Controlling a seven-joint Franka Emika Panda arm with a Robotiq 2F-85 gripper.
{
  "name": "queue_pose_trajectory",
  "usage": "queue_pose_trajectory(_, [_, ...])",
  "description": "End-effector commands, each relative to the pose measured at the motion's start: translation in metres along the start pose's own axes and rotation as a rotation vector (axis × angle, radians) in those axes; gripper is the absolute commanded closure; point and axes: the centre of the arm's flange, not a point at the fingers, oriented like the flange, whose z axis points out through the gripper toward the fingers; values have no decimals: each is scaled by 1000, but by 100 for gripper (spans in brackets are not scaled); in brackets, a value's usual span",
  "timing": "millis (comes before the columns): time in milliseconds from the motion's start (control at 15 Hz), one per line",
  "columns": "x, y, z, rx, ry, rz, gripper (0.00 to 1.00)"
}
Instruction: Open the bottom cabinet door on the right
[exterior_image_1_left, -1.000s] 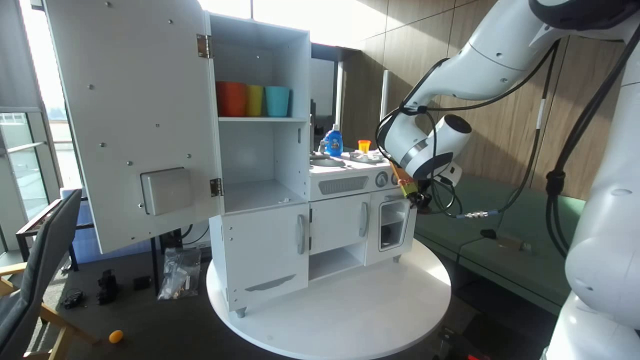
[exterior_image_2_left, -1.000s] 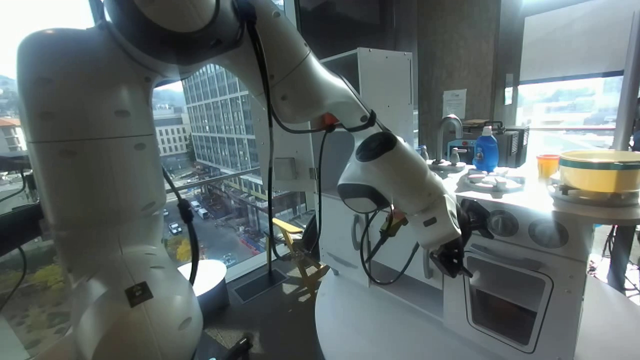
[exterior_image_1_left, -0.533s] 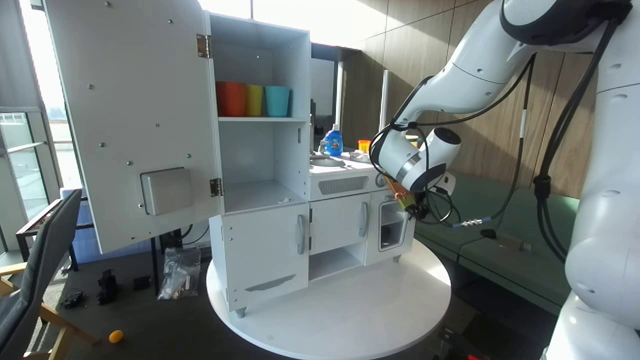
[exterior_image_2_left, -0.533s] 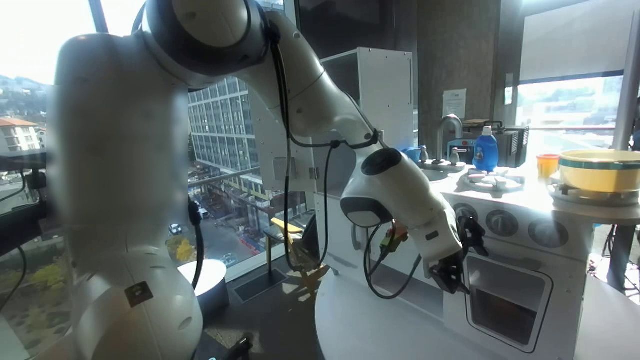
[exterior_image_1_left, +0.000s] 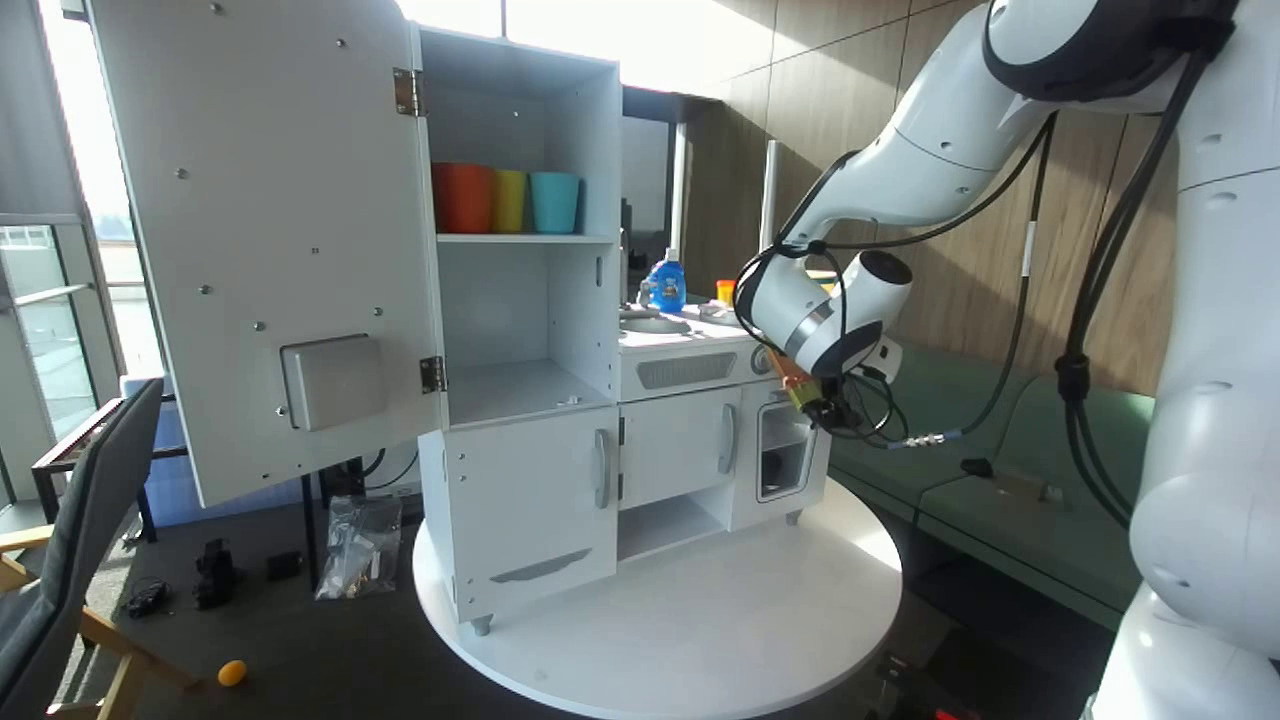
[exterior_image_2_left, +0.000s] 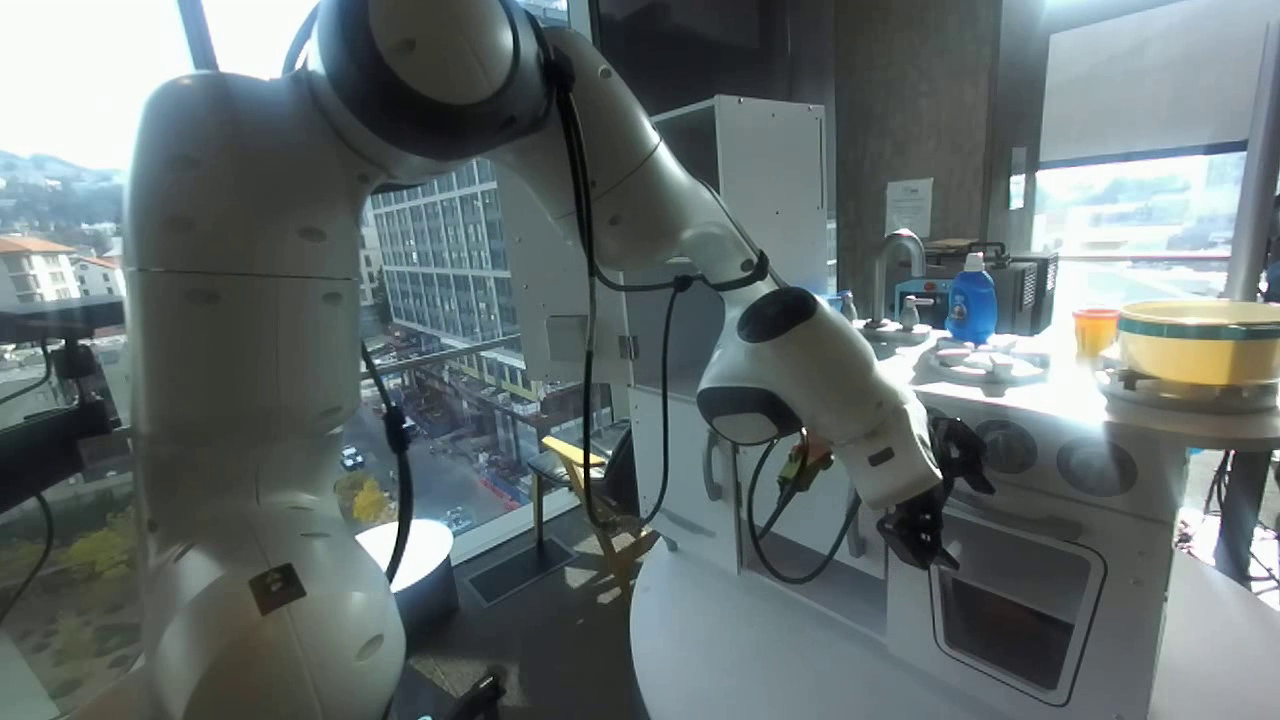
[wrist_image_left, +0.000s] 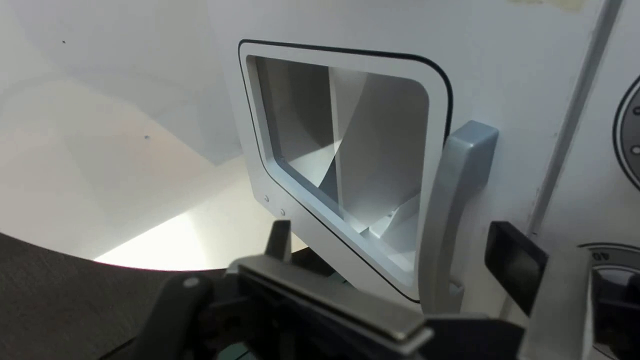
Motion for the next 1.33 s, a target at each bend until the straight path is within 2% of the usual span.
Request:
queue_pose_trajectory(0, [7,7,16,44,22,15,0])
queue_pose_trajectory(600, [1,20,34,-27,38,-34,0])
queue_pose_trajectory(1000, [35,26,13,-108,58,-128,0])
queue_pose_trajectory(1133, [51,24,-1,-99,67,-155,0])
queue_pose_trajectory(1267, [71,16,-22,-37,56,-144,0])
